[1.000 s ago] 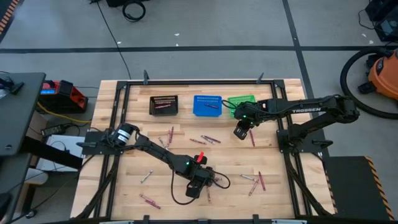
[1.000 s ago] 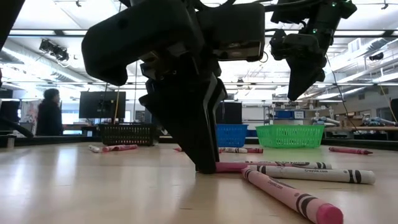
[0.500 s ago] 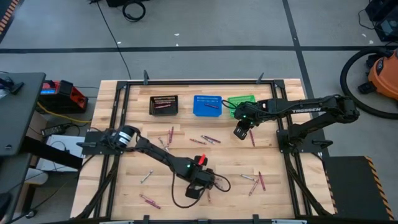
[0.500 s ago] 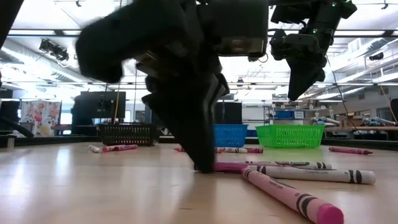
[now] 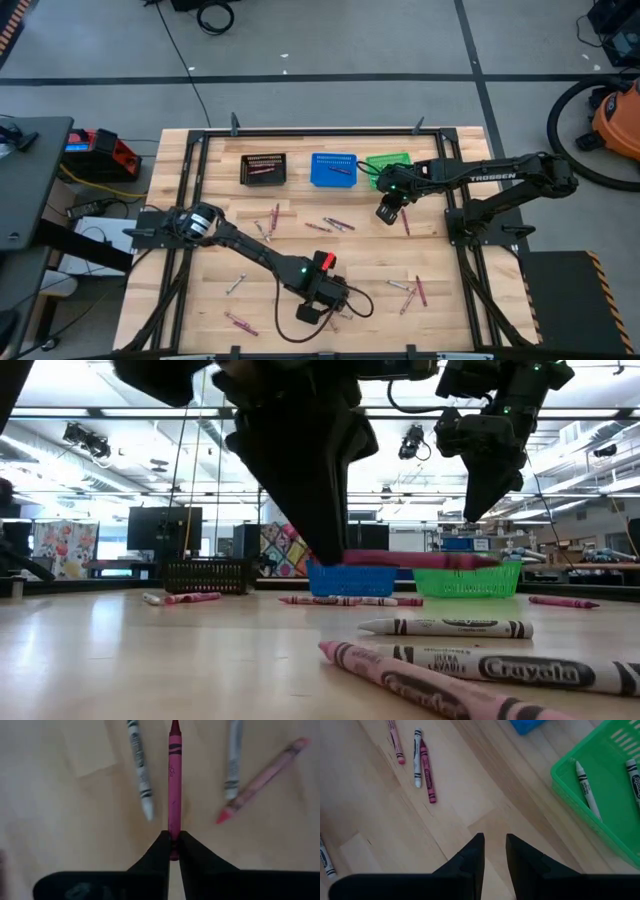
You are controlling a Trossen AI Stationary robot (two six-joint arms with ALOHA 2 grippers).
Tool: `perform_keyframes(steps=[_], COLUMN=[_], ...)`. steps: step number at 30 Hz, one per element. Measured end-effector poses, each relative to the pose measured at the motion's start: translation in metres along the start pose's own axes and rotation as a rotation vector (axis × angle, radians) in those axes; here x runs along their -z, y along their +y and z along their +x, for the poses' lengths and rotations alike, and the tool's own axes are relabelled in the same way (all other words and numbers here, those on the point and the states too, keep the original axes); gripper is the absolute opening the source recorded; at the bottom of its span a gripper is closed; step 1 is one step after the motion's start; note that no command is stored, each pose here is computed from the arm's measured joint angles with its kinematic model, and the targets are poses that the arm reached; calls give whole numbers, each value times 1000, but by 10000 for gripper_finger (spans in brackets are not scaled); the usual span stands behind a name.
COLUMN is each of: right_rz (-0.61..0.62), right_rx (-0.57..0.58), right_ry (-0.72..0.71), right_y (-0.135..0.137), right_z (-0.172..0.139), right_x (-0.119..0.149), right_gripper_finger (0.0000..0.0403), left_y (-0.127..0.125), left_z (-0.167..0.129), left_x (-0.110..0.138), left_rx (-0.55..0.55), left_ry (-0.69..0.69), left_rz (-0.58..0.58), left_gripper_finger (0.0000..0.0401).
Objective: Sort crayons
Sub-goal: Put the red crayon into the blue bin
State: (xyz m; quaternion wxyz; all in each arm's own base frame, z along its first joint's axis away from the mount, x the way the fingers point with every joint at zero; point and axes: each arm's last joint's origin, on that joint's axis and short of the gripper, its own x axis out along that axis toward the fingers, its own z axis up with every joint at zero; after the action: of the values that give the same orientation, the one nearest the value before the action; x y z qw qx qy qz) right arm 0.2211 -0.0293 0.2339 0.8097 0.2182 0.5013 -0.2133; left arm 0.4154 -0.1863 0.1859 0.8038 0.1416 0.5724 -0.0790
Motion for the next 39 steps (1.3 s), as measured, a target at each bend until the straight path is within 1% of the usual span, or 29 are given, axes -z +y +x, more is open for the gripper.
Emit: perform_keyframes(steps=[2, 7, 9, 12, 16, 23, 27, 31, 35, 39], right_rz=[-1, -4, -5, -8, -12, -76, -97, -122, -122, -97], right_rx=[0, 10, 16, 29, 45, 47, 46, 45, 47, 61], right_ry=[0, 18, 29, 54, 84, 99, 100, 99, 103, 130], right_y=[0, -1, -2, -3, -4, -4, -4, -4, -4, -5], right_z=[0, 0, 0, 0, -1, -1, -1, -1, -1, -1], right_x=[0, 2, 3, 5, 8, 10, 10, 10, 10, 13], right_gripper_finger=[87, 87, 87, 87, 87, 87, 87, 87, 87, 87], left_y=[8, 39, 53, 77, 116, 197, 240, 274, 302, 323], left_z=[-3, -9, -12, -18, -28, -40, -40, -40, -38, -40], left_x=[0, 6, 9, 11, 15, 34, 49, 62, 77, 91], left_rx=[-45, -161, -180, -194, -224, -270, -251, -214, -189, -163], left_ry=[28, 131, 167, 176, 172, 177, 167, 126, 108, 96], left_rz=[4, -11, -24, -48, -75, -148, -184, -191, -206, -209], left_gripper_finger=[23, 23, 23, 23, 23, 23, 23, 23, 23, 23])
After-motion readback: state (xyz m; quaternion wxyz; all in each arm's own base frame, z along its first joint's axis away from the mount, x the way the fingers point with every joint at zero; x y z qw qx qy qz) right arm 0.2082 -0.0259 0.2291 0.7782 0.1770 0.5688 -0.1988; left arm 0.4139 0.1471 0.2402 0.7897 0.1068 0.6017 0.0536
